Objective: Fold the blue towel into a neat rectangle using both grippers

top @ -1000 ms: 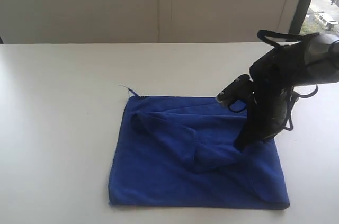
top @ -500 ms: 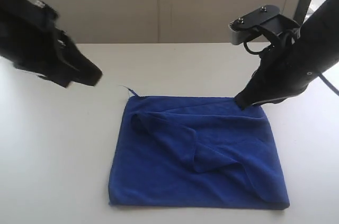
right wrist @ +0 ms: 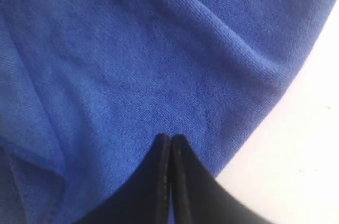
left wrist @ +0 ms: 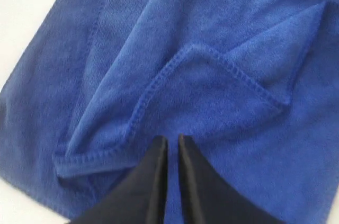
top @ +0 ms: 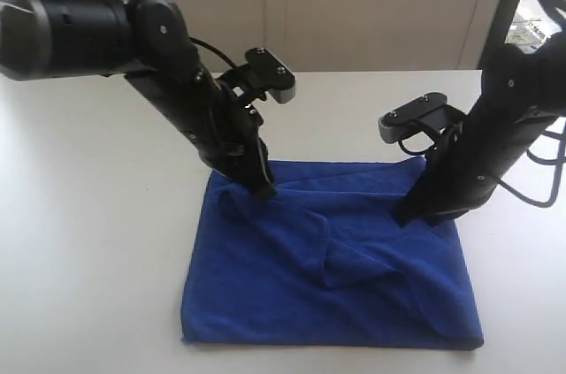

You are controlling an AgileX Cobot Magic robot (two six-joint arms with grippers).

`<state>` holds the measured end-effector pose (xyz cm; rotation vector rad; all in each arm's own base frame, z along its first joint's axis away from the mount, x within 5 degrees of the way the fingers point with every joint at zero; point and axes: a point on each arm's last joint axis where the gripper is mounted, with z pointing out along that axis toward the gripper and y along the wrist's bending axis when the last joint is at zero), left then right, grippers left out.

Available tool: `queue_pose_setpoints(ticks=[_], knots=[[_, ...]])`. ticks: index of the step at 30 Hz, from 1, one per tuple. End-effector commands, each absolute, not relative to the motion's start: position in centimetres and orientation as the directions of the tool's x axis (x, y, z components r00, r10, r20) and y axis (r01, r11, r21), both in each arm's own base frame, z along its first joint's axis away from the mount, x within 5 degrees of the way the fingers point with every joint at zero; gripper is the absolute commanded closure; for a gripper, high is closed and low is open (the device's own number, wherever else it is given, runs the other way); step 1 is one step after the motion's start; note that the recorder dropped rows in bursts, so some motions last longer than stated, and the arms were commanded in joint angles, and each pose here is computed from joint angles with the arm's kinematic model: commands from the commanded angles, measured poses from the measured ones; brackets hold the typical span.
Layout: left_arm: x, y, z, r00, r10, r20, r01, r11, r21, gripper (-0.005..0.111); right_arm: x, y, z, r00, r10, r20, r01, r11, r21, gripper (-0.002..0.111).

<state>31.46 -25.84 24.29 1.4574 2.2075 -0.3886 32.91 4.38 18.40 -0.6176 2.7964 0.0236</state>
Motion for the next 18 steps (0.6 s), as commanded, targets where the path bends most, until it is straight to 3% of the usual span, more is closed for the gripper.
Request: queue_pose_setpoints(ticks=[1,4,7,15,18], knots=[[32.7,-28.2,21.7,-0.165,0.854,-0.494,0.970,0.232,0.077,0.063,33.4,4.0,16.5,-0.891,-0.381,-0.247,-0.388,0.921,-0.022,0.108],[32.6,-29.0,20.0,0.009,0.888,-0.461,0.987,0.067,0.149,0.052,33.7,4.0,15.9,-0.892,-0.380,-0.246,-0.387,0.922,-0.023,0.108],[32.3,-30.1,18.7,0.121,0.890,-0.439,0.981,-0.039,0.190,0.047,33.8,4.1,15.6,-0.895,-0.366,-0.254,-0.375,0.927,-0.012,0.108],[32.7,-31.3,16.7,0.101,0.876,-0.472,0.978,0.000,0.209,0.048,34.0,4.3,15.3,-0.901,-0.343,-0.266,-0.358,0.934,0.007,0.108],[32.7,-31.2,16.4,0.083,0.880,-0.468,0.982,0.007,0.189,0.056,34.0,4.3,15.3,-0.902,-0.339,-0.267,-0.355,0.935,0.011,0.108]])
